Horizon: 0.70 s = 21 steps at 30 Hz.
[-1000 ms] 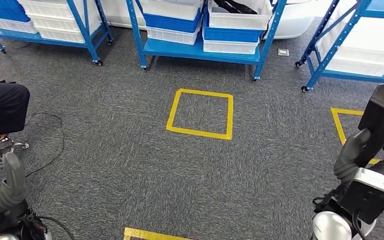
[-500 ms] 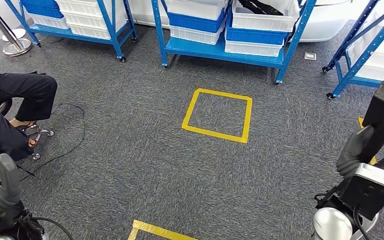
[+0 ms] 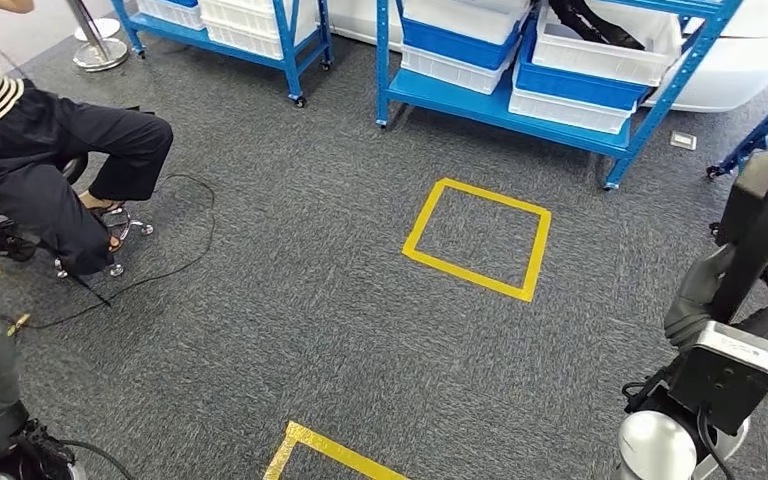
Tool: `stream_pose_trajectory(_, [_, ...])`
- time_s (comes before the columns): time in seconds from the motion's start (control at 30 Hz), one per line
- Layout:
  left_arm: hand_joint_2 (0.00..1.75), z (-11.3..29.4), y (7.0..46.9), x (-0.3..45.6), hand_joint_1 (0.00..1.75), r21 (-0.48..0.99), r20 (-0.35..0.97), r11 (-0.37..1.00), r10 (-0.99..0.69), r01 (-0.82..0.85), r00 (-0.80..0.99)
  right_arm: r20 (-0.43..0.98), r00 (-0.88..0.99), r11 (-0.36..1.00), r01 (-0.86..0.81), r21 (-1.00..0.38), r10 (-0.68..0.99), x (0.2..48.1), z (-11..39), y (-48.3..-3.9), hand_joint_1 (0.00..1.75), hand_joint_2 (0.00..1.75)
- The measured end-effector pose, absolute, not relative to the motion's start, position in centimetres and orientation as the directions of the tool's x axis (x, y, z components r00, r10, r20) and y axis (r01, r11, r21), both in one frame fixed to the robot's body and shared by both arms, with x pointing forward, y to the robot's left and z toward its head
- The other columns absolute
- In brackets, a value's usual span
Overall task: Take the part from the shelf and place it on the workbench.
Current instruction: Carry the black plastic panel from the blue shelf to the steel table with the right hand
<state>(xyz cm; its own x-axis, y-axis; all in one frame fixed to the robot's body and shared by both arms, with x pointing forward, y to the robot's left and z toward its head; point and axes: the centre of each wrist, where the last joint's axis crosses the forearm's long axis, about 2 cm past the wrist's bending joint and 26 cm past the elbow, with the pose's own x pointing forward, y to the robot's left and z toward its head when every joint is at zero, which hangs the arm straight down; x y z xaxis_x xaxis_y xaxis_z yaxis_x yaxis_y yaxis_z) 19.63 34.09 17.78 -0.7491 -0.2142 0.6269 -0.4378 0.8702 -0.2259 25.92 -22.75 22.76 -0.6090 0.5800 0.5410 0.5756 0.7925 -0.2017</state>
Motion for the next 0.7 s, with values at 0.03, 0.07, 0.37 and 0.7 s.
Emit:
stream_pose_trajectory(0.03, [1.75, 17.8, 34.1, 19.6, 0.0, -0.226, 0.627, 0.869, -0.216, -0.441, -0.748, 0.542, -0.609, 0.794, 0.573, -0.204, 0.579, 25.9, 22.7, -22.7, 1.75, 1.75])
stream_pose_trajectory(0.07, [1.75, 17.8, 34.1, 19.5, 0.0, -0.226, 0.629, 0.867, -0.219, -0.445, -0.746, 0.543, -0.609, 0.795, 0.57, -0.207, 0.578, 26.0, 22.7, -22.7, 1.75, 1.75])
stream_pose_trajectory(0.37, [1.75, 17.7, 34.3, 19.2, 0.0, -0.224, 0.653, 0.871, -0.2, -0.438, -0.731, 0.538, -0.625, 0.808, 0.55, -0.212, 0.566, 26.3, 23.0, -22.2, 1.75, 1.75])
stream_pose_trajectory(0.7, [1.75, 17.3, 34.4, 22.0, 0.0, -0.197, 0.679, 0.903, -0.156, -0.383, -0.717, 0.538, -0.635, 0.817, 0.539, -0.205, 0.554, 26.4, 23.0, -21.9, 1.75, 1.75])
